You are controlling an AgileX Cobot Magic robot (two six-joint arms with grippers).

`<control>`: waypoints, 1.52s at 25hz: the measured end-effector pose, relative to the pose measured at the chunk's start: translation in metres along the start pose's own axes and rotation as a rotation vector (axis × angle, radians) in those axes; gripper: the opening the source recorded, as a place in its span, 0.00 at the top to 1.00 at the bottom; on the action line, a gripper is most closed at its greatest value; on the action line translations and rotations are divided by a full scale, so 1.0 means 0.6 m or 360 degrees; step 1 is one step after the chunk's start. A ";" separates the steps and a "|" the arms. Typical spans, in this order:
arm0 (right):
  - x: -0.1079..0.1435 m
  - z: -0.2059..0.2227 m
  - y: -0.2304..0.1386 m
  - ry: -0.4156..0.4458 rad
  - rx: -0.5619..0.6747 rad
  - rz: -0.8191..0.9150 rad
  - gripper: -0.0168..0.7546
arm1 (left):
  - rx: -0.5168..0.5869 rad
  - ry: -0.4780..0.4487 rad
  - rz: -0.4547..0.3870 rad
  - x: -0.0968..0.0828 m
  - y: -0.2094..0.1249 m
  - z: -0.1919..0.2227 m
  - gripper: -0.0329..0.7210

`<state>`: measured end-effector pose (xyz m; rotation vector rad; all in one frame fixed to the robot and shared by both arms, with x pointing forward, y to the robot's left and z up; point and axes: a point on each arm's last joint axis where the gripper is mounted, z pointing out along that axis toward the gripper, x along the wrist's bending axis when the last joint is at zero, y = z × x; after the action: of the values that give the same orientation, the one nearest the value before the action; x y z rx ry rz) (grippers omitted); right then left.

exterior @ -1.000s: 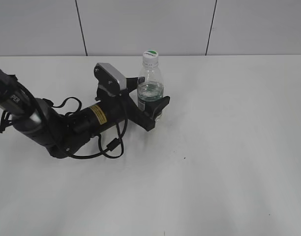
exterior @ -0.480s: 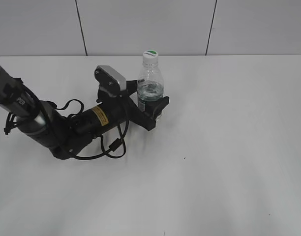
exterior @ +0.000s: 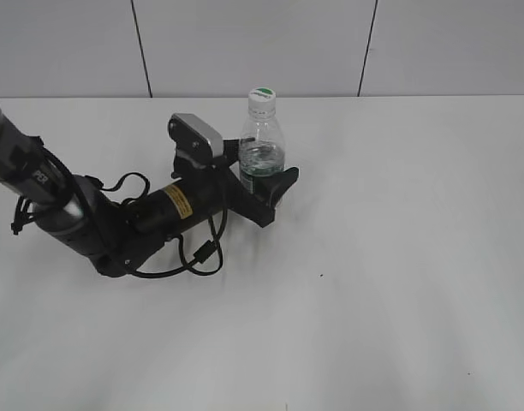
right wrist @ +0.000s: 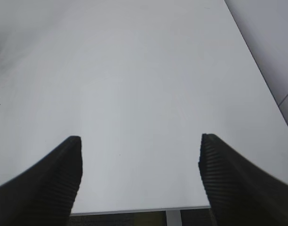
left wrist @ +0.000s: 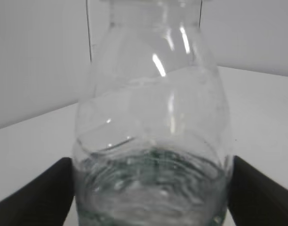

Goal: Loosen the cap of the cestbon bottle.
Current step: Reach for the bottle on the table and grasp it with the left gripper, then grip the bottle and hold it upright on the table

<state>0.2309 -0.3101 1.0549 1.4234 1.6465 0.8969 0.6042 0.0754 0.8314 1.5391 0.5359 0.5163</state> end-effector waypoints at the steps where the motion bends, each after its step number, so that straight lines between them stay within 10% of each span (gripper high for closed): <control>1: 0.000 0.000 0.000 0.0000 0.0000 0.0000 0.21 | 0.0005 -0.0002 0.0000 -0.001 -0.001 0.000 0.19; 13: 0.000 0.000 0.000 0.0000 0.0000 0.0000 0.21 | 0.0056 -0.0004 0.0000 -0.004 -0.006 0.002 0.20; 19: 0.000 0.000 0.000 0.0000 0.0000 0.0000 0.21 | 0.0016 -0.0006 -0.0003 -0.005 -0.002 0.002 0.42; 38: 0.000 0.000 0.000 0.0000 0.0000 0.0000 0.21 | 0.0091 -0.0179 0.0069 -0.026 0.010 -0.017 0.42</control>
<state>0.2309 -0.3101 1.0549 1.4234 1.6465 0.8969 0.5859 0.0739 0.8377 1.6272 0.4347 0.4479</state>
